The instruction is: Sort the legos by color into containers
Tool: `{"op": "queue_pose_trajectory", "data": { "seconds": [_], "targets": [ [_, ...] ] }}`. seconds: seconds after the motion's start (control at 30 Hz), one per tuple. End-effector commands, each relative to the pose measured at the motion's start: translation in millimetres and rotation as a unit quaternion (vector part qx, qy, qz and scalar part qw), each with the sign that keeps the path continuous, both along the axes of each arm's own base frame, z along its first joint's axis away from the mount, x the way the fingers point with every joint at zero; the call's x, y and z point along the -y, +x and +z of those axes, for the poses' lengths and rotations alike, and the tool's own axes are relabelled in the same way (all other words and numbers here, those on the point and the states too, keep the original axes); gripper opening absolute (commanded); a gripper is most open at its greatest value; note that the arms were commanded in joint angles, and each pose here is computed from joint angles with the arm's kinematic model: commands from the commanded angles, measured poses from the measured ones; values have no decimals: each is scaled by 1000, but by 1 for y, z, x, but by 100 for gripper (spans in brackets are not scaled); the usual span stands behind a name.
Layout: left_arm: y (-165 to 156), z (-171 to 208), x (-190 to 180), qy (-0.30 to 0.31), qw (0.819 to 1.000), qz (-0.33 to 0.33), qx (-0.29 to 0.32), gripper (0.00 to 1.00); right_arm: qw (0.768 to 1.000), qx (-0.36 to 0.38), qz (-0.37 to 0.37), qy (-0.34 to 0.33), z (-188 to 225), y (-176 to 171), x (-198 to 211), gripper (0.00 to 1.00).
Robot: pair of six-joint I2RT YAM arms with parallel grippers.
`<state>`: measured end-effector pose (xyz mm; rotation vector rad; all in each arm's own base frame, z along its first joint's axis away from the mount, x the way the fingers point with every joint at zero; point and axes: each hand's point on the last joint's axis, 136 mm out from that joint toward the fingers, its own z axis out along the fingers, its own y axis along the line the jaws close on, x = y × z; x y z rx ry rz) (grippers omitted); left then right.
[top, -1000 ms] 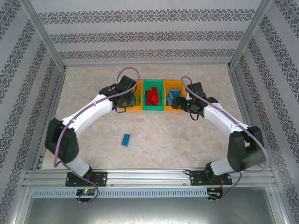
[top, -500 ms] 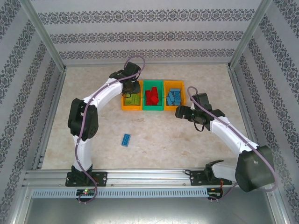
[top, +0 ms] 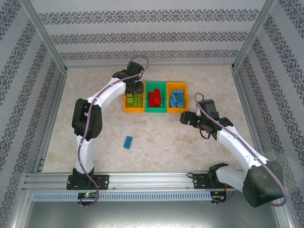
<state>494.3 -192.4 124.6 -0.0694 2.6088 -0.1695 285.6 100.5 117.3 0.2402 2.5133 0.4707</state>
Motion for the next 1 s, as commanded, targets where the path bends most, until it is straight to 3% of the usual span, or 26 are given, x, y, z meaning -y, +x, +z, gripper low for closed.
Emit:
{"op": "queue_pose_trajectory", "data": {
  "seconds": [0.0, 0.13, 0.27, 0.47, 0.6, 0.77, 0.97],
  "targets": [
    [4, 5, -6, 2, 1000, 2, 4, 51, 1000, -9, 4, 10, -1, -5, -5, 87],
    [3, 7, -6, -5, 1000, 5, 6, 54, 1000, -5, 9, 14, 2, -5, -8, 87],
    [-1, 21, -5, -19, 1000, 5, 22, 64, 999, 17, 41, -3, 8, -5, -19, 87],
    [-15, 52, -21, -15, 997, 21, 69, 86, 982, 80, 161, -60, 19, -13, -71, 89],
    [-32, 58, -42, 7, 996, 44, 75, 100, 967, 77, 231, -68, 12, -21, -119, 89],
    [-51, 45, -77, 13, 994, 92, 58, 99, 931, 67, 347, -93, 0, -41, -199, 90],
    [-78, 22, -128, -15, 987, 159, 28, 99, 848, 74, 506, -139, -24, -76, -272, 95]
  ]
}}
